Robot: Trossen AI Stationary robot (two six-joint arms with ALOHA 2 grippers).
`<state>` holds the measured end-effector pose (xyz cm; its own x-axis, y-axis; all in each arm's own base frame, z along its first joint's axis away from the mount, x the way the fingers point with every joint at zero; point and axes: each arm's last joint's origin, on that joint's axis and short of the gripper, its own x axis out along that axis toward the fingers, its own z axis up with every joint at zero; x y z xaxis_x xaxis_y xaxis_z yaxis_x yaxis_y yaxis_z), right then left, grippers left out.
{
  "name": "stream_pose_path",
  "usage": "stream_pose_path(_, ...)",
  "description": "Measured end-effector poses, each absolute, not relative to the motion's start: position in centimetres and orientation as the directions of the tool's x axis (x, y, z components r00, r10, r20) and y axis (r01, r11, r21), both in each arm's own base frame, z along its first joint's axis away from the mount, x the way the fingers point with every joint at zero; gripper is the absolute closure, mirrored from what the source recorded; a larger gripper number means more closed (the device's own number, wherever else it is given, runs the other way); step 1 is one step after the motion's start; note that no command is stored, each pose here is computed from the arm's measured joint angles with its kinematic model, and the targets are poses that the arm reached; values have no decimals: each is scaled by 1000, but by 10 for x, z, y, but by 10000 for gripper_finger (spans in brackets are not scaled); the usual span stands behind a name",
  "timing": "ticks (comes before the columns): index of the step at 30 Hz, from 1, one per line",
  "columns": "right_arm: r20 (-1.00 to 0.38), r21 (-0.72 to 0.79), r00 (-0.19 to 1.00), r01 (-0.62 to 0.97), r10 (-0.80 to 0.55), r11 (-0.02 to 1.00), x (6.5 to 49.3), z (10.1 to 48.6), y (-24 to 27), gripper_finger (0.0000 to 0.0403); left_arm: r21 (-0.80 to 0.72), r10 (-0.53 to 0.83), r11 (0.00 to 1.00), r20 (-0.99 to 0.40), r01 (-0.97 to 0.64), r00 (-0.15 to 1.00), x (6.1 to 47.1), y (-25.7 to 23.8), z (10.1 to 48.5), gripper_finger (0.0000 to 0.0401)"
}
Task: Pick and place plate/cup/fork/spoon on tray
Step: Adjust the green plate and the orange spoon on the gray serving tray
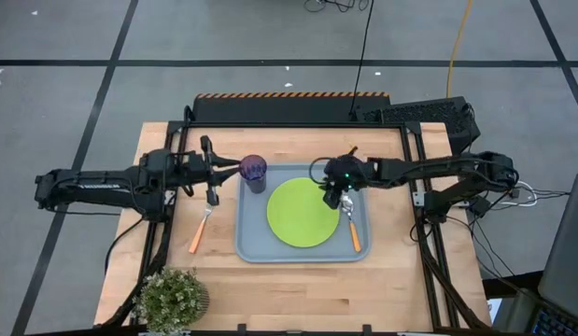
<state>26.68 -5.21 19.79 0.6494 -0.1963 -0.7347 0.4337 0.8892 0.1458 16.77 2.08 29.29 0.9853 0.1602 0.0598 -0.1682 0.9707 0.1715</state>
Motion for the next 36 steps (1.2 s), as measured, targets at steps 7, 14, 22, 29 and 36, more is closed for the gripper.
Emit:
stream_pose_path(7,-836,35,463,583,-296,812,261,219,-59,259,221,238,943,67,-247,969,166,34,294,327)
stream_pose_path(14,-872,1,377,639,-313,769,267,189,-61,259,235,253,934,98,-269,963,162,41,301,327)
stream_pose_path(22,-796,-26,476,591,-375,806,294,204,-74,259,234,133,955,217,-184,967,154,39,314,327)
stream_pose_path(29,-738,-132,502,549,-452,825,299,217,-79,259,197,129,963,265,-184,956,154,39,319,327)
stream_pose_path(36,-743,-144,507,517,-438,844,299,217,-81,259,175,126,967,297,-184,947,153,39,322,327)
